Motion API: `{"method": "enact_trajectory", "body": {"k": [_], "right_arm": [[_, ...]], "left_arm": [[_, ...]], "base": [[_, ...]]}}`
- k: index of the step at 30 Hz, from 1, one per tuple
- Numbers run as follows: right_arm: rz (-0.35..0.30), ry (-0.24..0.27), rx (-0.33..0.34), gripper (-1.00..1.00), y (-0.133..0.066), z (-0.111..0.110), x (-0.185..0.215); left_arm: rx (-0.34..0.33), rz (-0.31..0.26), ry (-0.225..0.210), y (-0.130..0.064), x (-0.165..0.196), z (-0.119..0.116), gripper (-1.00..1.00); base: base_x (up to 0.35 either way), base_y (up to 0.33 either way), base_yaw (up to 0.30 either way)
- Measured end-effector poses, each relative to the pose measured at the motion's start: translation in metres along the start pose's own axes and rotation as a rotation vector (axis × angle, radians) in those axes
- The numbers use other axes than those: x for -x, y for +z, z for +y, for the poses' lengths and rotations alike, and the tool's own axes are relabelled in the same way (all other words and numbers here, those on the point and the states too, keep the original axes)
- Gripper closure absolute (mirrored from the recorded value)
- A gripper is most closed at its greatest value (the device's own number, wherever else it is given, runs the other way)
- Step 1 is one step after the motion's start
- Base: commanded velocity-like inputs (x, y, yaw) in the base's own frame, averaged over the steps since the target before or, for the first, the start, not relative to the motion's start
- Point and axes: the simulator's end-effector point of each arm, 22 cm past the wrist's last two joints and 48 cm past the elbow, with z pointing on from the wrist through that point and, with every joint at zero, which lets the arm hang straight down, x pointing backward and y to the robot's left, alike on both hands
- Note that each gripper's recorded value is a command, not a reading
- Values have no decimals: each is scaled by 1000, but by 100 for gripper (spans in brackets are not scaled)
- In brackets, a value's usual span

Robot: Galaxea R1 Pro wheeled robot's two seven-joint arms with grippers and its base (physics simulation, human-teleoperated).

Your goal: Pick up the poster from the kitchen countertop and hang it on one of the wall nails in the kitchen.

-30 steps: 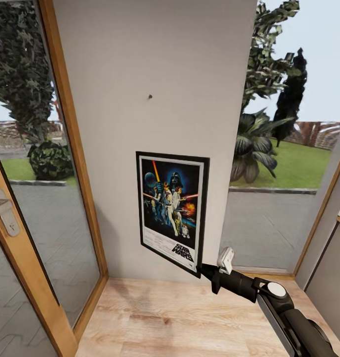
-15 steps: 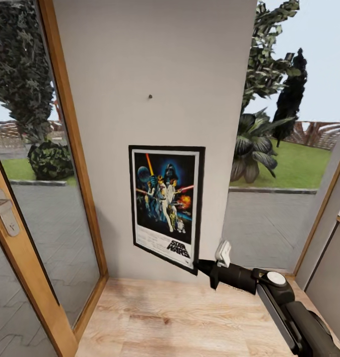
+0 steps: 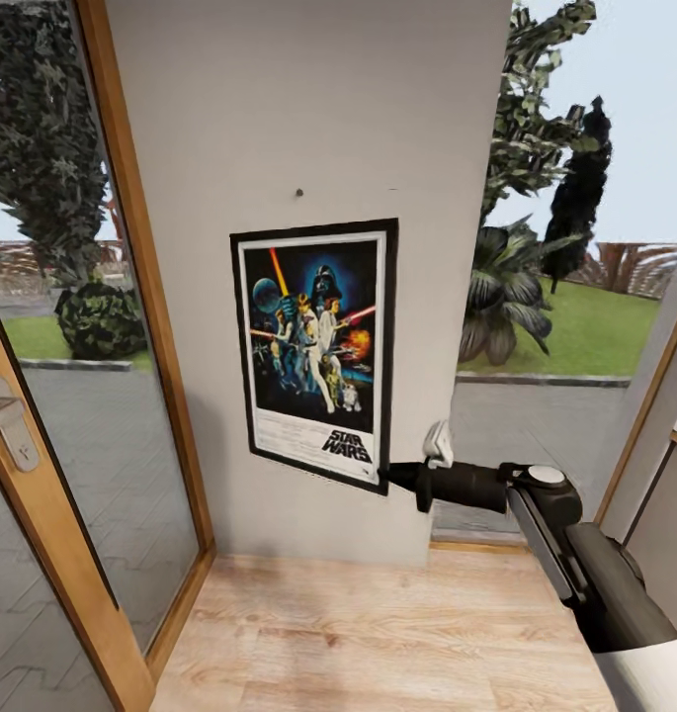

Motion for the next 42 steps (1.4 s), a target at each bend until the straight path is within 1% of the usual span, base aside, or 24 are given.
{"method": "enact_trajectory", "body": {"k": [1, 2, 3, 5, 6, 8, 10, 12, 13, 15, 19, 39, 42], "right_arm": [[-1, -3, 7, 100, 0, -1, 11], [2, -5, 28, 100, 0, -2, 36], [2, -10, 34, 100, -1, -3, 48], [3, -13, 39, 100, -2, -4, 63], [3, -16, 40, 100, -3, -6, 84], [1, -24, 38, 100, -4, -8, 96], [-34, -40, 60, 100, -7, -3, 127], [-63, -46, 83, 100, -10, 1, 145], [-88, -39, 112, 100, -13, 7, 159], [-99, -23, 137, 100, -16, 13, 174], [-101, -22, 141, 100, -17, 14, 179], [-99, -20, 133, 100, -17, 11, 178], [-101, -20, 142, 100, -18, 13, 178]], "left_arm": [[0, 0, 0, 0, 0, 0, -100], [-1, 0, 0, 0, 0, 0, -100], [-1, 0, 0, 0, 0, 0, -100], [-1, 0, 1, 0, 0, 0, -100], [-2, 1, 1, 0, 0, -1, -100], [-2, 1, 2, 0, 0, -1, -100], [-2, 1, 2, 0, -1, -1, -100], [-3, 2, 2, 0, -1, -1, -100], [-3, 3, 2, 0, -1, -1, -100], [-5, 22, 0, 0, -10, -2, -100], [-6, 29, -1, 0, -14, -2, -100], [-6, 29, -1, 0, -14, -2, -100], [-5, 29, -2, 0, -13, -2, -100]], "base": [[0, 0, 0], [0, 0, 0], [0, 0, 0], [0, 0, 0], [0, 0, 0], [0, 0, 0], [0, 0, 0], [0, 0, 0], [0, 0, 0], [0, 0, 0], [0, 0, 0], [0, 0, 0], [0, 0, 0]]}}
